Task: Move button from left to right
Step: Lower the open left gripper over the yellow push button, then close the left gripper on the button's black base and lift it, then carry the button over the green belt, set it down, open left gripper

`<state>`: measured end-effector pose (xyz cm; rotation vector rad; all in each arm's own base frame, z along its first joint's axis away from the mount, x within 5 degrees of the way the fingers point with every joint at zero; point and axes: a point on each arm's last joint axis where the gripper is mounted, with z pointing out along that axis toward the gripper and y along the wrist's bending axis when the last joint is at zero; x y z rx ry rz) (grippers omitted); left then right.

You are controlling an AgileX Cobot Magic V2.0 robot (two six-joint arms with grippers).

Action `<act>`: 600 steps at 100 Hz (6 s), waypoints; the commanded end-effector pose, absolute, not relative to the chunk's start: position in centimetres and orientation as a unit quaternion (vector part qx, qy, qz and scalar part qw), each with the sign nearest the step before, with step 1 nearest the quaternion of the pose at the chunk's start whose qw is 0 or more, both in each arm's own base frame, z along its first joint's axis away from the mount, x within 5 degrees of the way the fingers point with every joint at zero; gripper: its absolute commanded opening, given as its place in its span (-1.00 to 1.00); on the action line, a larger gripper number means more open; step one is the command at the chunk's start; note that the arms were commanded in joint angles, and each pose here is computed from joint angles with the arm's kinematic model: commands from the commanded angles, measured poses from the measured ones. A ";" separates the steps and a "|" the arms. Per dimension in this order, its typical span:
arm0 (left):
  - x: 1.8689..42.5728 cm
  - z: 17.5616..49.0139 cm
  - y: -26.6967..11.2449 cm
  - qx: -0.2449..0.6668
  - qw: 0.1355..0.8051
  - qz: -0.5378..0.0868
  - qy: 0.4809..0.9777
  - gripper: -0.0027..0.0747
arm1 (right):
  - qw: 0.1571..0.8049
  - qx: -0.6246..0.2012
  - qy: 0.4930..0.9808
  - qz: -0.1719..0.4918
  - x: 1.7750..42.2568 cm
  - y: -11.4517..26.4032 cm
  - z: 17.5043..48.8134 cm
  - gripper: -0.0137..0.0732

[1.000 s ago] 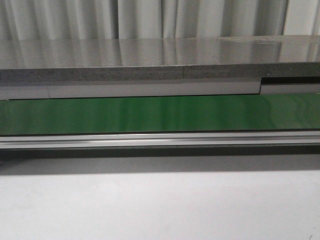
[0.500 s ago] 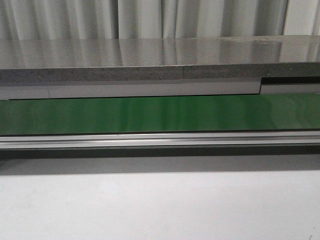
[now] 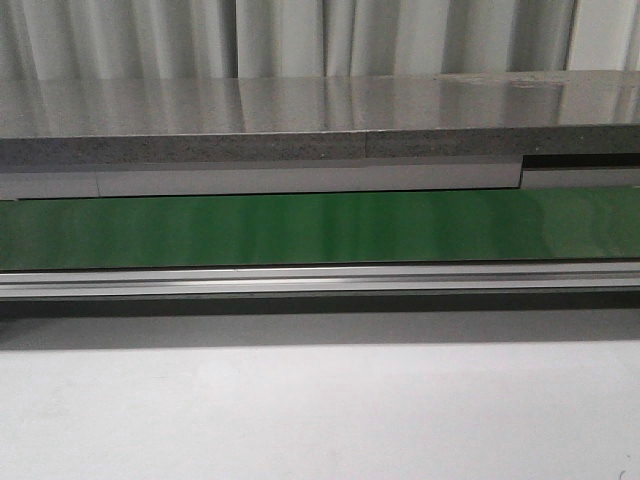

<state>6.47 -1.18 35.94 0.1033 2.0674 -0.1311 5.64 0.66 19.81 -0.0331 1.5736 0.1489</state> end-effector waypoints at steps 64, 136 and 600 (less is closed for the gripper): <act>12.3 34.3 1.6 -0.069 0.394 0.086 0.912 0.72 | 0.744 -0.016 0.665 0.061 5.4 0.6 21.2 -0.84; 26.2 31.0 11.0 -0.174 0.257 0.099 0.945 0.72 | 0.744 -0.016 0.665 0.061 5.4 0.6 21.2 -0.84; 12.0 30.1 -0.5 -0.023 0.604 -0.050 0.795 0.38 | 0.744 -0.016 0.665 0.061 5.4 0.6 21.1 -0.84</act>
